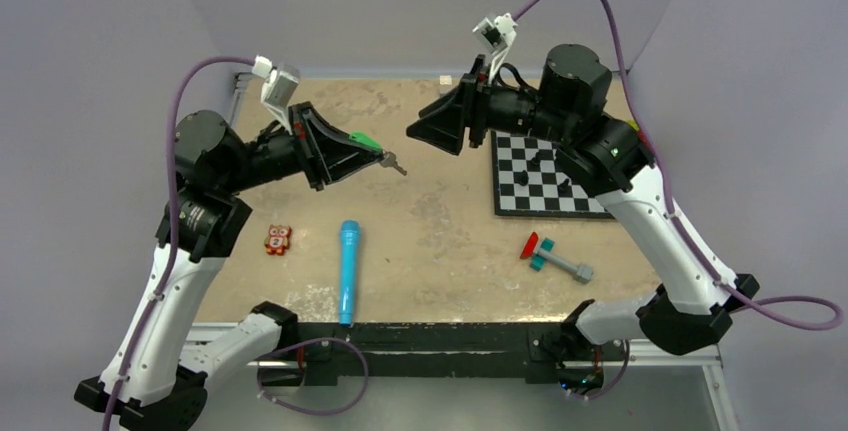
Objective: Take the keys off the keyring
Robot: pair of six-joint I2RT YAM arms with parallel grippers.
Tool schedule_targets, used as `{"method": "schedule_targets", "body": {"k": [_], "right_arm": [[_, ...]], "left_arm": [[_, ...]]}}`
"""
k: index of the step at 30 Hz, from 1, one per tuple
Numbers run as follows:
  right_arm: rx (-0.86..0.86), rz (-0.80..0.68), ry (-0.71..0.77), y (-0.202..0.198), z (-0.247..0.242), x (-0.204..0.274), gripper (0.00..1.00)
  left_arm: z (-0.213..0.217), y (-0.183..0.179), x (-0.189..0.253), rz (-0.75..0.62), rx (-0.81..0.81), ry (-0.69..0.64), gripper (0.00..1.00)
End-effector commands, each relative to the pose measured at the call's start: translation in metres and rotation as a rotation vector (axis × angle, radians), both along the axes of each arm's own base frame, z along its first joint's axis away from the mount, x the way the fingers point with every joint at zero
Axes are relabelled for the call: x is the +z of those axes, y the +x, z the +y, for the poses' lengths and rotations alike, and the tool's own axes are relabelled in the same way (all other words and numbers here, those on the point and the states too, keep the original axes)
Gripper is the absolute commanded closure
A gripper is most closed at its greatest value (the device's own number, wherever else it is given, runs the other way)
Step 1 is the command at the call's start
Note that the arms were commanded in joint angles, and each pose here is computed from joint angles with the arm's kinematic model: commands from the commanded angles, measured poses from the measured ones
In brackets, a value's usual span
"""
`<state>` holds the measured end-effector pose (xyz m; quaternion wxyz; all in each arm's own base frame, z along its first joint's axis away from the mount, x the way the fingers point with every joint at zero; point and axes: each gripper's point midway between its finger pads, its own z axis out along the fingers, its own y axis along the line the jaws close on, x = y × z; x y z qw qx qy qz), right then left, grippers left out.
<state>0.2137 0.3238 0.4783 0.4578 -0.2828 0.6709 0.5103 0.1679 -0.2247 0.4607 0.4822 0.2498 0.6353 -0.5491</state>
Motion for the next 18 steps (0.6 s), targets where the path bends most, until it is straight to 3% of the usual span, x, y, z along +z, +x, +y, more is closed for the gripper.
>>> {"method": "schedule_targets", "body": {"k": [1,9,18], "right_arm": [[0.172,-0.032,0.117,-0.033,0.006,0.033,0.4],[0.319,-0.002,0.162,-0.051,0.015,0.04,0.47],[0.37,0.002,0.169,-0.054,0.022,0.043,0.58]], "left_arm": [[0.005,-0.006,0.046,-0.067,0.033,-0.135,1.0],[0.008,-0.006,0.059,-0.081,0.054,-0.163,1.0],[0.009,-0.009,0.069,-0.075,0.052,-0.183,1.0]]}}
